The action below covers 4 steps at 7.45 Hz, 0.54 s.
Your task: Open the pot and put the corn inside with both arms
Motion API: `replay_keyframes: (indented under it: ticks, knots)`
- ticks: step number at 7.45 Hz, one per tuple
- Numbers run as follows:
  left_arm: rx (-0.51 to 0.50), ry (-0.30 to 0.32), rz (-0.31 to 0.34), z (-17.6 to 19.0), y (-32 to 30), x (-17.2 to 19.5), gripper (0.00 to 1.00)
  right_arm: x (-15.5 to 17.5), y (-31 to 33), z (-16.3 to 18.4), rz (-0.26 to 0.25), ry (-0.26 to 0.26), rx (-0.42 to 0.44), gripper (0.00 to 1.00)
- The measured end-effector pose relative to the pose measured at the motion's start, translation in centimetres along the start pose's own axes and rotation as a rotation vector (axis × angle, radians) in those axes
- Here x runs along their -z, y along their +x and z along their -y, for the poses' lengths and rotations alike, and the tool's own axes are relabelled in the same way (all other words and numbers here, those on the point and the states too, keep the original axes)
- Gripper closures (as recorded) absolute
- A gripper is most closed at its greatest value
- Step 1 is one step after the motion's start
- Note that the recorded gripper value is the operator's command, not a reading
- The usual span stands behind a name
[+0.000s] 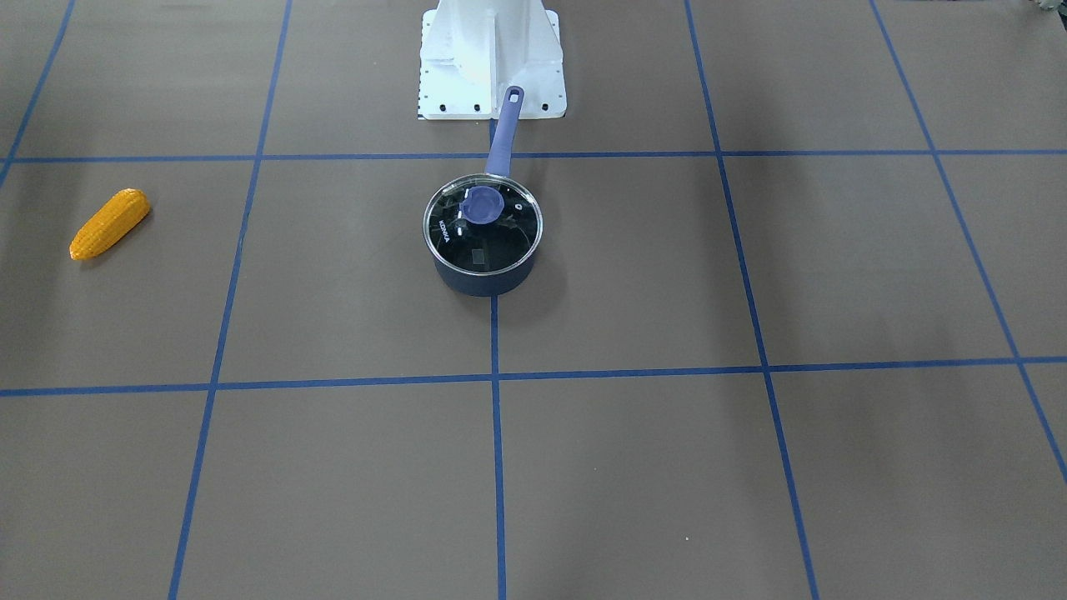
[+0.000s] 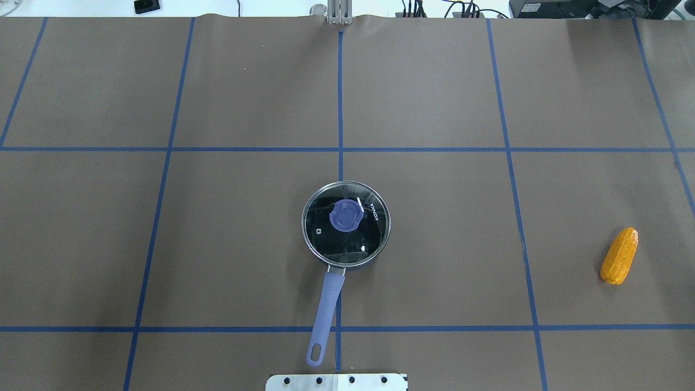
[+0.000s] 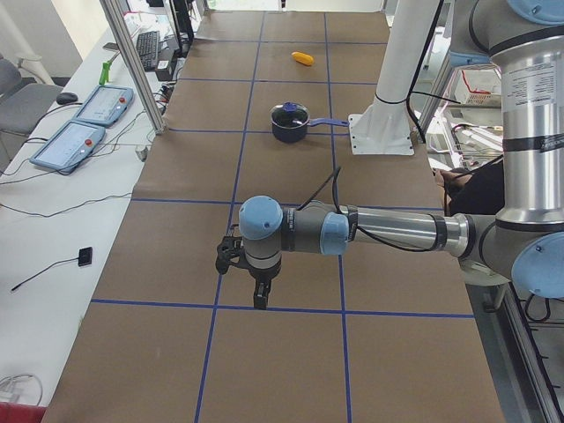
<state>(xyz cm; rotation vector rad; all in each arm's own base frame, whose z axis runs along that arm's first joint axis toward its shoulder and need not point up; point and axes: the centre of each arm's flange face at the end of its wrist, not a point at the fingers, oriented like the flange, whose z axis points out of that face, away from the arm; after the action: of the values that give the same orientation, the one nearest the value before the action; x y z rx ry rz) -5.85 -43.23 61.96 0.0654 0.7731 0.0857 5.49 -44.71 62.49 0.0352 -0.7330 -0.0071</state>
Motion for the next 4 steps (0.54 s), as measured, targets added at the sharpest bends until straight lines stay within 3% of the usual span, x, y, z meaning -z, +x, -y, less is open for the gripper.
replay_keyframes:
  ticks: [4]
  knots:
    - [0.002, 0.004, -0.006, 0.11, 0.31, 0.17, 0.01, -0.02, 0.02, 0.0, 0.0, 0.0, -0.001, 0.0]
